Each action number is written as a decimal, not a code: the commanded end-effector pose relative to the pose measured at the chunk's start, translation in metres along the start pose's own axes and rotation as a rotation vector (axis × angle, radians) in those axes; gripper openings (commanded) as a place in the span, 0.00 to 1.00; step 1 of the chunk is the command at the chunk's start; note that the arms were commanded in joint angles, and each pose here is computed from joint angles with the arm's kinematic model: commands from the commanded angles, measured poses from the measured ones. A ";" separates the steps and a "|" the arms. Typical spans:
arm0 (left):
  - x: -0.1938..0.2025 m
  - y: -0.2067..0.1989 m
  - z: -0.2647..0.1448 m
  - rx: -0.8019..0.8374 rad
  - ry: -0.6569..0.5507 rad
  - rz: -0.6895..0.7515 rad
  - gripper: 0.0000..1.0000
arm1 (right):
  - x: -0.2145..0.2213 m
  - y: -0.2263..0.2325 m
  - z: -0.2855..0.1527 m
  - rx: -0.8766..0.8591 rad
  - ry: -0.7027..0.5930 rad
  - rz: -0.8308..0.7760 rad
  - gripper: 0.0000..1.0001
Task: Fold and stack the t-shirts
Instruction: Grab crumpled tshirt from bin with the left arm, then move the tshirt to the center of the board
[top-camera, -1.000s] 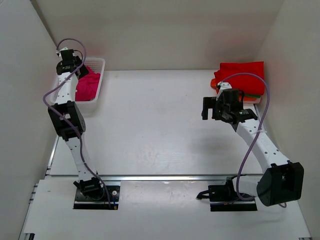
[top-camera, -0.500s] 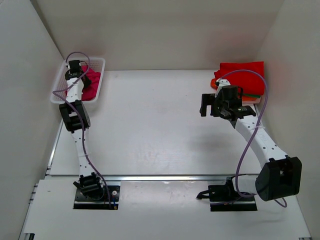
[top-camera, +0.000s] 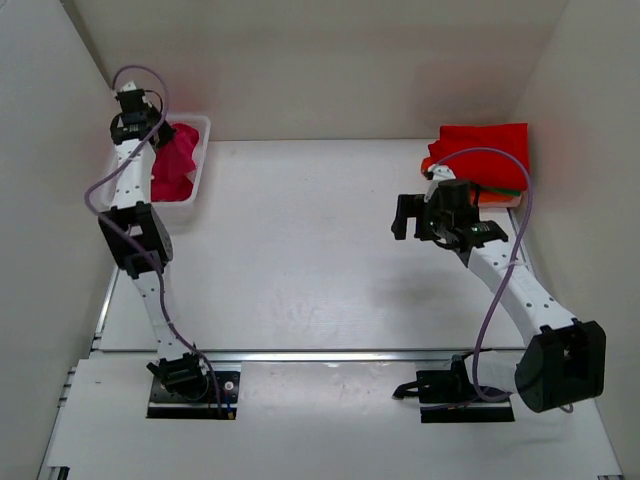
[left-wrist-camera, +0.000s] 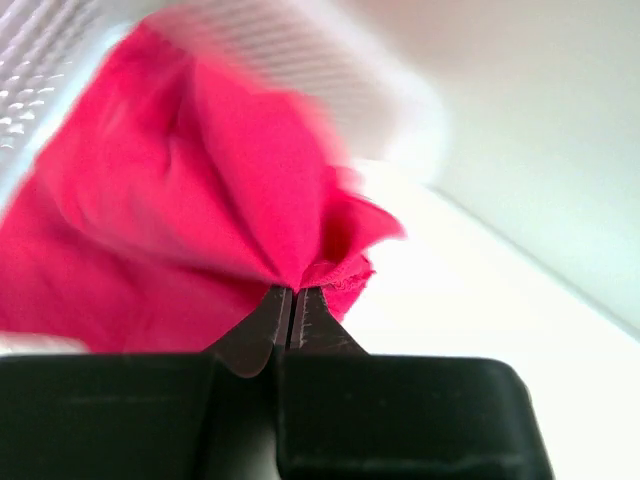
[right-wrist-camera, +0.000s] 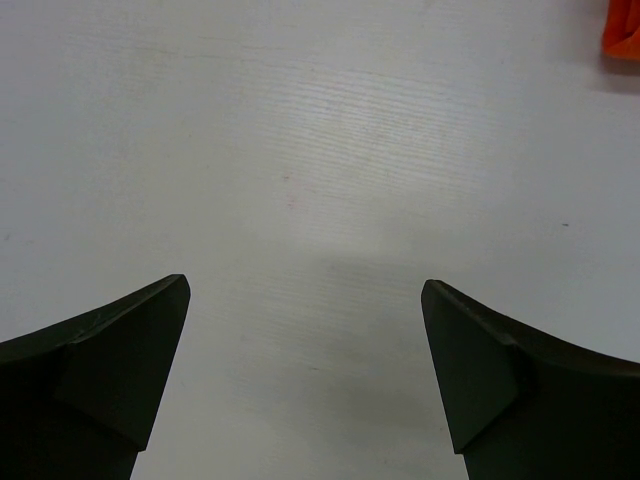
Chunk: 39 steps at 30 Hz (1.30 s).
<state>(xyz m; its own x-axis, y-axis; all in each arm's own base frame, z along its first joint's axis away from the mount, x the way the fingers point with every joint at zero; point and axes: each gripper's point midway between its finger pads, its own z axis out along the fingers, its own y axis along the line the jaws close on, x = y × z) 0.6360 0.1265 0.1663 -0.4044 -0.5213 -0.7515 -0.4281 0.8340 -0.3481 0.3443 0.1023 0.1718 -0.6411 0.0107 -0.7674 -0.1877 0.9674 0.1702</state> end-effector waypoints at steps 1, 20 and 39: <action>-0.131 -0.150 -0.233 0.493 -0.363 -0.022 0.00 | -0.011 0.012 -0.014 -0.050 -0.097 0.038 0.99; 0.187 -0.115 -0.363 0.741 0.269 -0.097 0.56 | 0.041 0.004 -0.068 -0.124 -0.180 0.124 0.99; 0.306 -0.078 -0.325 0.474 0.373 0.111 0.77 | 0.117 0.013 -0.016 -0.058 0.111 0.105 0.99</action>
<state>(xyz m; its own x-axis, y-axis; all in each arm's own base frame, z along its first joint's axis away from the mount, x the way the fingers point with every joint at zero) 0.2720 -0.1495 0.1497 -0.7192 -0.3804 -0.5814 0.0369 0.8148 -0.5786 0.2499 0.1117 0.0902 -0.7574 0.0683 -0.6494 -0.1636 0.9429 0.2900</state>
